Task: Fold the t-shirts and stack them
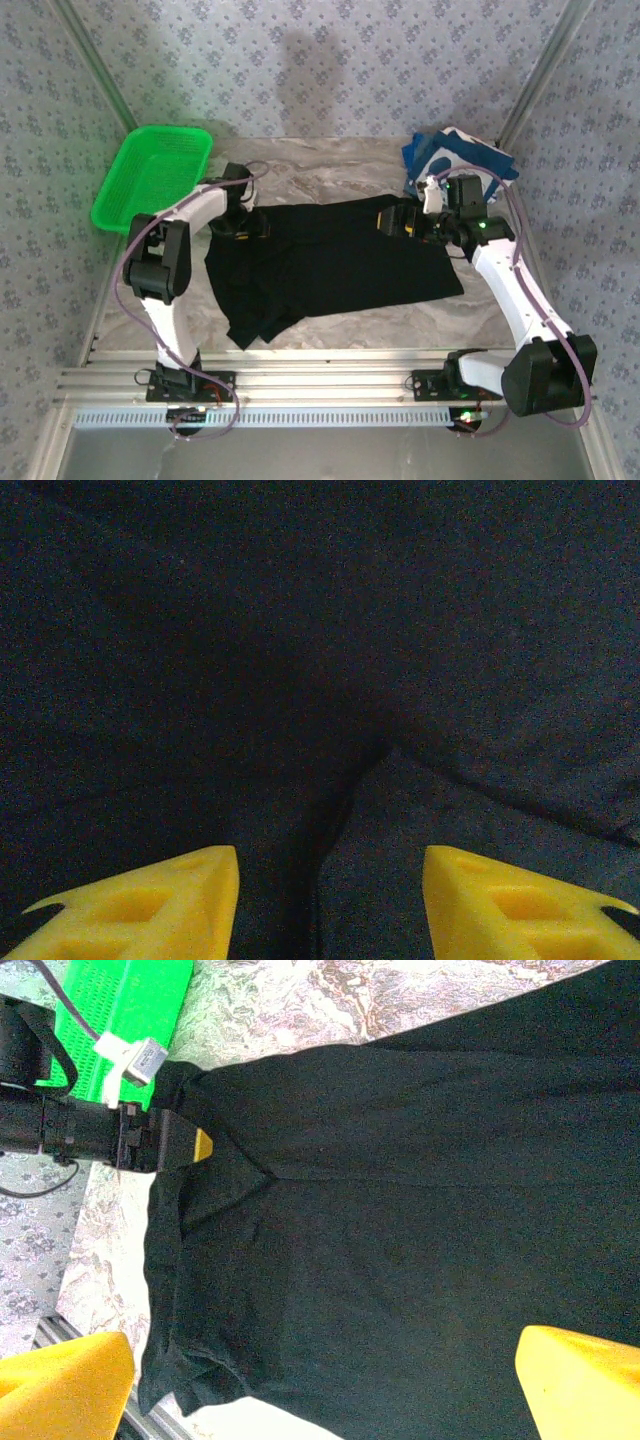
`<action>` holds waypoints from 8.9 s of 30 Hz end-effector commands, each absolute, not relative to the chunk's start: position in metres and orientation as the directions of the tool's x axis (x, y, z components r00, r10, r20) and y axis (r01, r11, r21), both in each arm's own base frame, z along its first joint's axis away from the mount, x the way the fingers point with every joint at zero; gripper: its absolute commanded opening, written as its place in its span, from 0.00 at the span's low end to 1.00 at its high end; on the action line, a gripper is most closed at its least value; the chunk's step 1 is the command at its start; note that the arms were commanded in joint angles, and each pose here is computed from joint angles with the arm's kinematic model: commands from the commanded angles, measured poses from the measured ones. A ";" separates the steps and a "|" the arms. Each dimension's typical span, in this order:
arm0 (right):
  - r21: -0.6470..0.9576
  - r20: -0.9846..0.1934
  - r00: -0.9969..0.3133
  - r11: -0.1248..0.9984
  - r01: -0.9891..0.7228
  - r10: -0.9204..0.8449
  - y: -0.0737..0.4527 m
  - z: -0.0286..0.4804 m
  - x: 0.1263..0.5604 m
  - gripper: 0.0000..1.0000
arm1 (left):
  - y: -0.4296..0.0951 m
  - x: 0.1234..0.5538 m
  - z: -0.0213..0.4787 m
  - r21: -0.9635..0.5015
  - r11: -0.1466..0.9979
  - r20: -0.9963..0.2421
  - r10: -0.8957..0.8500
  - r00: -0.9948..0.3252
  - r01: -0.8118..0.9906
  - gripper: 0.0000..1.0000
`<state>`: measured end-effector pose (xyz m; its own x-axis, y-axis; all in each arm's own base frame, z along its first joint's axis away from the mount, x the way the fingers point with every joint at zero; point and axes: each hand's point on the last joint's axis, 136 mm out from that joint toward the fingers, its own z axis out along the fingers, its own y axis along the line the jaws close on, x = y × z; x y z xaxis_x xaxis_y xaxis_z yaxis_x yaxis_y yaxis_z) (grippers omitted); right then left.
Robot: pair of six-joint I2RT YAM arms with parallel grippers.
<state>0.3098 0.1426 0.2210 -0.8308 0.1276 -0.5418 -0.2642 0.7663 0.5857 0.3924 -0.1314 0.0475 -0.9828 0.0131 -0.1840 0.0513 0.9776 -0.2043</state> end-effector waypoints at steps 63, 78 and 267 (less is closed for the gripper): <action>0.576 -0.516 -0.843 0.789 -0.213 0.149 0.136 0.210 0.312 1.00 | -0.150 0.374 0.094 -0.134 0.929 -0.373 0.274 -0.886 0.344 0.62; 0.576 -0.516 -0.845 0.788 -0.220 0.142 0.137 0.210 0.311 1.00 | -0.158 0.388 0.061 -0.144 0.930 -0.295 0.287 -0.912 0.339 0.52; 0.205 -0.151 -0.865 0.871 0.446 0.479 0.040 0.059 0.329 0.70 | -0.097 0.413 0.122 -0.356 0.876 -0.343 -0.447 -0.826 -0.327 0.63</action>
<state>0.3236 0.0326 0.0328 -0.8421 0.5269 -0.1154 0.5126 0.8483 0.1323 0.4221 -0.0854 0.0638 -0.8444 -0.4414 -0.3037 -0.3803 0.8930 -0.2406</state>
